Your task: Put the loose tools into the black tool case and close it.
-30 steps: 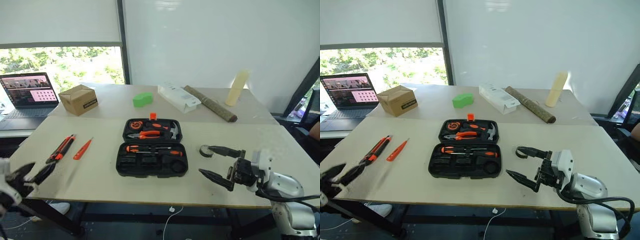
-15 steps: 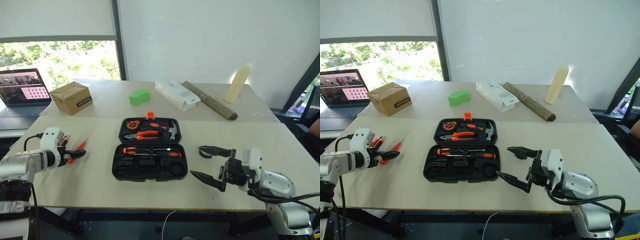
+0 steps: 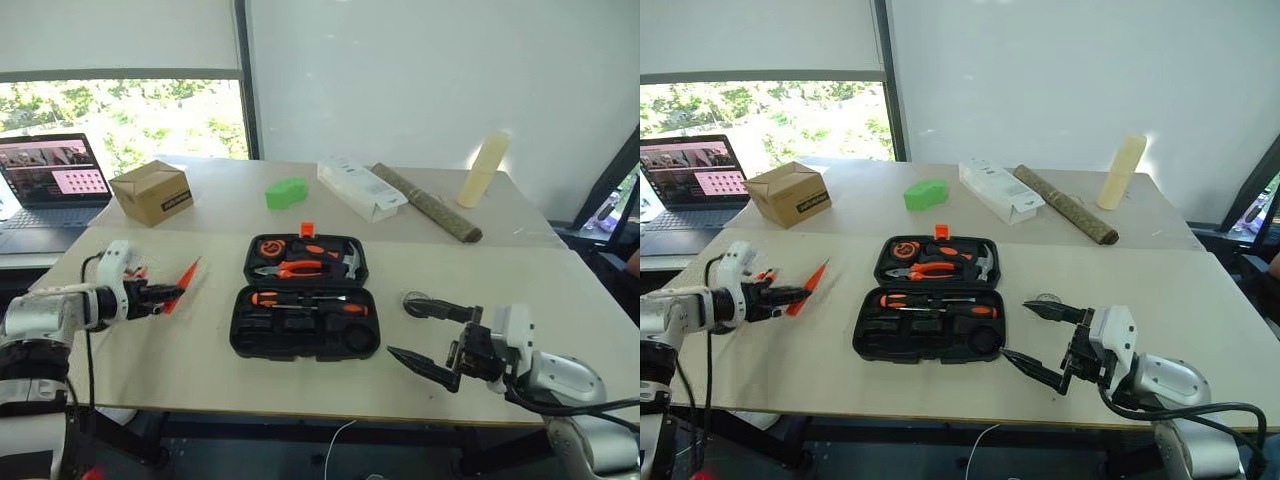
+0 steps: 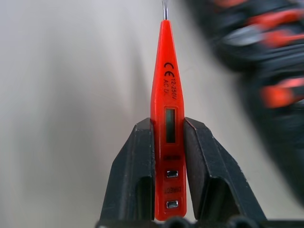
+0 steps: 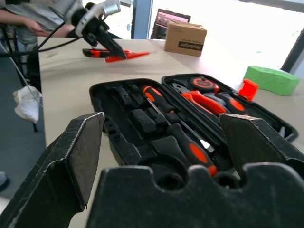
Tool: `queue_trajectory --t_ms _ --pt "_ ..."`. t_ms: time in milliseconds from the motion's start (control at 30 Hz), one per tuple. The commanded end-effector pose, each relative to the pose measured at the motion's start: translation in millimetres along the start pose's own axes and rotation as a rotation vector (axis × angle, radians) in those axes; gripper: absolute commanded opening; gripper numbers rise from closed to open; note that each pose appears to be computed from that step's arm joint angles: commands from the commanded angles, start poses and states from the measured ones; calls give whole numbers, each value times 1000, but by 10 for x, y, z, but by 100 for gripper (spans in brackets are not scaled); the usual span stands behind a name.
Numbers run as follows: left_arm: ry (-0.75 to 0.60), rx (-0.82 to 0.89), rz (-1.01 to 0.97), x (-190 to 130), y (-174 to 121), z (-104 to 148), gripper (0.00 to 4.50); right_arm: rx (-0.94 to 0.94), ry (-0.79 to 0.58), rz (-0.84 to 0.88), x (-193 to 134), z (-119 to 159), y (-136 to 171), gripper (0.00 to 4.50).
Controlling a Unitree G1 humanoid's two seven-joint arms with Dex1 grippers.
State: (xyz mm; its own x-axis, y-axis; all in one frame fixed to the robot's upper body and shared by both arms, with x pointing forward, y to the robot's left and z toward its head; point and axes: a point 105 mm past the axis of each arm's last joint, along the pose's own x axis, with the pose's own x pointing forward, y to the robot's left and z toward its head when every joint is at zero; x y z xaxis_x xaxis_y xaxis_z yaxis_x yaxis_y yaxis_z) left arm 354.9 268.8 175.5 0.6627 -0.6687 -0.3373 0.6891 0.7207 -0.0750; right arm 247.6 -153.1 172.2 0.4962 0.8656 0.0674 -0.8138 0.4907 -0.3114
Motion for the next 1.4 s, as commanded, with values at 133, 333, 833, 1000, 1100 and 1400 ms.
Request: queue_trajectory --t_ms 133,333,833,1000,1100,1400 --pt "38 448 -512 381 -772 317 42 -47 -11 -25 -81 133 -20 450" --pt "260 665 -576 818 -870 136 42 -45 -23 -47 -62 154 40 450" --pt "478 735 -540 1022 -689 -139 42 -34 -26 -106 -84 149 130 450" --pt "515 723 -571 1036 -733 -197 42 -33 -26 -110 -87 144 121 450" --pt "568 720 -537 1040 -674 -258 42 -32 -28 -109 -84 145 125 450" --pt "602 733 -480 1127 -653 -279 42 -26 -34 -103 -66 141 138 450"
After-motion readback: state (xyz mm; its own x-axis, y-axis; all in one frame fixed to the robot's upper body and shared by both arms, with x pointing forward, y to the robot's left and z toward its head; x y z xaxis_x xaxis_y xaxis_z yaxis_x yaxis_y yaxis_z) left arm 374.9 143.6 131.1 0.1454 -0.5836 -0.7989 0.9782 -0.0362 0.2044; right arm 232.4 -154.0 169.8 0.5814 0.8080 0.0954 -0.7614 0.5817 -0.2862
